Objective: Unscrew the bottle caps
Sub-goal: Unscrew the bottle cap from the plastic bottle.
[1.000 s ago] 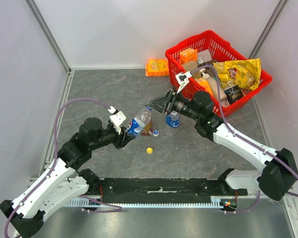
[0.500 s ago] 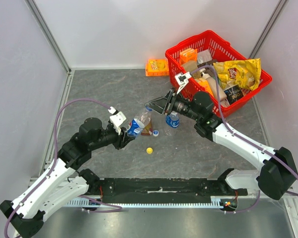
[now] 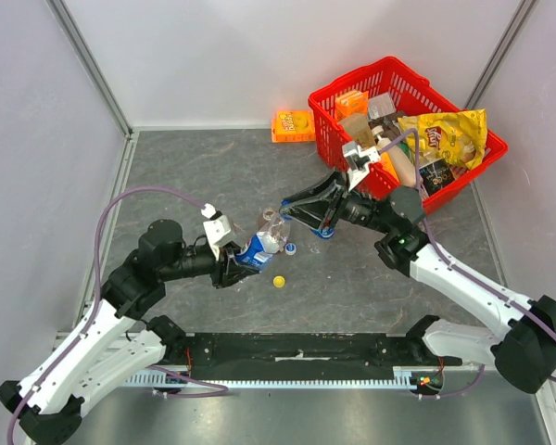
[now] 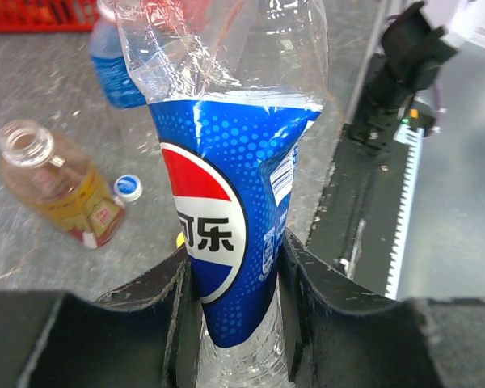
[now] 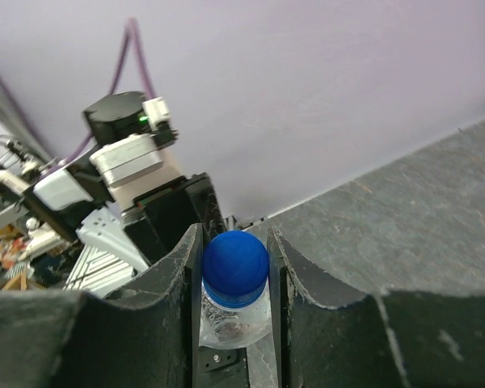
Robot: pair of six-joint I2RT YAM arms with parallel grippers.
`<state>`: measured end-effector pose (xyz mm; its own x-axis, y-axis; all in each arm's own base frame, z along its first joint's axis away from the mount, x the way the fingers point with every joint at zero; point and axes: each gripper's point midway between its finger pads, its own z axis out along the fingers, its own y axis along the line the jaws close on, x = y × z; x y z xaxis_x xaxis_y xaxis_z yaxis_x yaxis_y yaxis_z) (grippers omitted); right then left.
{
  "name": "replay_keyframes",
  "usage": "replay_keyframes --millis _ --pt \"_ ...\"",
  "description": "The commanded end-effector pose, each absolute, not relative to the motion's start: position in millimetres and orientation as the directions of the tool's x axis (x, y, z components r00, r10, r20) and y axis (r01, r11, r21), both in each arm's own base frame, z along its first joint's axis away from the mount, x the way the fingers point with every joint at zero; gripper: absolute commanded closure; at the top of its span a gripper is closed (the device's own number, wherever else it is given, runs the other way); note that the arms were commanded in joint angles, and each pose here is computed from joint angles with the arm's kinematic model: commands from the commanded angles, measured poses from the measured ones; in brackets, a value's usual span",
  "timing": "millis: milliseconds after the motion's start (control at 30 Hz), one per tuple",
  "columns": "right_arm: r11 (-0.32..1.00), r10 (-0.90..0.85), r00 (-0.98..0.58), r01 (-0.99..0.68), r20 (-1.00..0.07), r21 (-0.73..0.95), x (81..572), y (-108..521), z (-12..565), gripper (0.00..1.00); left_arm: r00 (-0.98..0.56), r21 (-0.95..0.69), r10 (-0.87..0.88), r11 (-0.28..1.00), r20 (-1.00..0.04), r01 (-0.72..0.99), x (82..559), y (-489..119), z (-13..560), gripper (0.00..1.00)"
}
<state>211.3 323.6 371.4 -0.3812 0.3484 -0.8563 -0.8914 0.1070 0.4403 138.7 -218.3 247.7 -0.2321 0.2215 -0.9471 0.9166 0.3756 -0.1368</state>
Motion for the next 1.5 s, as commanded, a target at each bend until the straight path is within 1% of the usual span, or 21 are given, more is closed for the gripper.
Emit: replay_keyframes --millis 0,133,233,400,500,600,733,967,1000,1067,1167,1233,1300,1333,1367,1467 --pt "-0.031 0.359 -0.237 -0.970 -0.903 0.243 172 317 400 1.00 -0.156 -0.136 0.130 0.148 -0.979 0.980 102 -234 295 0.98" --pt "-0.133 0.382 -0.207 -0.977 -0.901 0.168 146 308 415 1.00 -0.162 -0.157 0.080 0.063 -0.983 0.986 85 -236 315 0.98" --pt "-0.209 0.409 -0.176 -0.973 -0.895 0.096 125 300 425 1.00 -0.179 -0.178 0.054 0.023 -0.982 0.984 77 -237 328 0.98" --pt "-0.310 0.459 -0.121 -0.950 -0.880 -0.031 92 285 438 1.00 -0.206 -0.208 0.032 -0.118 -0.978 0.971 55 -239 344 0.98" --pt "-0.367 0.479 -0.101 -0.925 -0.872 -0.095 75 278 445 1.00 -0.215 -0.217 0.034 -0.178 -0.976 0.960 48 -240 348 0.98" --pt "-0.398 0.494 -0.080 -0.906 -0.866 -0.144 64 273 450 1.00 -0.224 -0.227 0.042 -0.226 -0.974 0.947 42 -240 349 0.98" --pt "-0.411 0.500 -0.071 -0.896 -0.863 -0.165 57 271 451 1.00 -0.257 -0.263 0.058 -0.265 -0.965 0.927 40 -243 348 0.98" --pt "-0.402 0.497 -0.078 -0.903 -0.864 -0.150 60 274 450 1.00 -0.249 -0.253 0.052 -0.253 -0.967 0.934 42 -243 346 0.98" --pt "-0.393 0.498 -0.077 -0.908 -0.864 -0.146 63 275 450 0.98 -0.245 -0.249 0.048 -0.247 -0.968 0.937 43 -243 345 0.98" --pt "-0.375 0.496 -0.078 -0.917 -0.865 -0.133 66 276 451 0.93 -0.241 -0.244 0.044 -0.229 -0.970 0.942 45 -243 343 0.98" --pt "-0.353 0.501 -0.068 -0.926 -0.863 -0.132 69 277 455 0.82 -0.235 -0.240 0.044 -0.199 -0.971 0.950 48 -243 339 0.98" --pt "-0.342 0.504 -0.060 -0.930 -0.861 -0.136 69 276 459 0.68 -0.233 -0.237 0.045 -0.191 -0.971 0.952 49 -243 338 0.98" --pt "-0.334 0.500 -0.057 -0.933 -0.864 -0.131 70 277 460 0.45 -0.232 -0.237 0.047 -0.188 -0.972 0.953 50 -243 337 0.98" --pt "-0.334 0.499 -0.051 -0.932 -0.865 -0.138 69 276 461 0.37 -0.230 -0.235 0.049 -0.189 -0.972 0.954 49 -243 336 0.98" --pt "-0.337 0.496 -0.048 -0.931 -0.867 -0.141 68 275 461 0.29 -0.226 -0.231 0.049 -0.186 -0.973 0.955 50 -242 335 0.98" --pt "-0.339 0.497 -0.038 -0.928 -0.867 -0.153 65 273 462 0.12 -0.217 -0.223 0.053 -0.174 -0.975 0.959 52 -242 333 0.98"
